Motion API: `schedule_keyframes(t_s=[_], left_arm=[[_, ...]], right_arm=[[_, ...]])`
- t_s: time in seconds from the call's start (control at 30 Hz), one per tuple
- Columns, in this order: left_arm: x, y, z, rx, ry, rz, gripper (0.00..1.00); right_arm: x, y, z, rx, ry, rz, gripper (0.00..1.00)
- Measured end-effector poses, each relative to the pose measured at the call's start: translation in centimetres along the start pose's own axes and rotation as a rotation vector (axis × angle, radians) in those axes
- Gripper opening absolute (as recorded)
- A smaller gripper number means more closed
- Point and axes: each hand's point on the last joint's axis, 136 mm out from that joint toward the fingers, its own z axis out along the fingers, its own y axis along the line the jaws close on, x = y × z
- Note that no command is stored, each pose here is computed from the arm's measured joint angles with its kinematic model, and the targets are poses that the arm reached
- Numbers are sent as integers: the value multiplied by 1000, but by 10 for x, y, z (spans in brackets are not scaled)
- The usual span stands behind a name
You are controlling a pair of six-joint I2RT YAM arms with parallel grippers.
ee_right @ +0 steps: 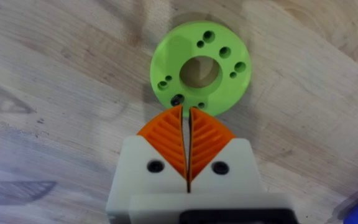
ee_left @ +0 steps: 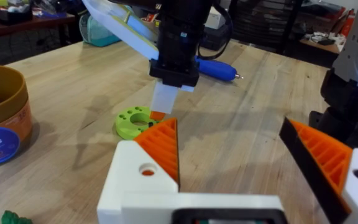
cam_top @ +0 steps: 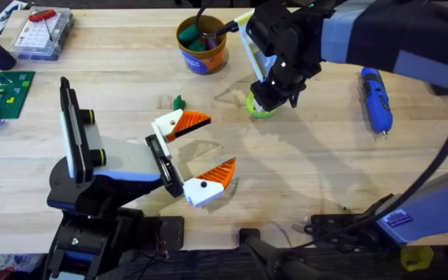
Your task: Pick up the gripper from the table and insert it into the empty holder that is missing its gripper. Then pick up a screw, insert it into the mounting hole, and use the screwdriver to tighten it. Finally, clean up the table by picking up the vegetable and placing it into the bucket.
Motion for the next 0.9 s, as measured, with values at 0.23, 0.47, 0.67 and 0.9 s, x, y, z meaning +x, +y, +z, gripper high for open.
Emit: schedule_keyframes(t_s=[0.23, 0.47, 0.67, 0.9], left_arm=[[0, 0, 0, 0, -1, 1, 990], [0, 0, 0, 1, -1, 1, 990], [0, 0, 0, 0, -1, 1, 990], [0, 0, 0, 0, -1, 1, 990]], right_arm=[[-4, 0, 0, -2, -15, 1, 5], [-4, 0, -3, -2, -20, 1, 5], [-7, 0, -14, -4, -56, 3, 3], [-7, 3, -15, -6, -59, -3, 526]])
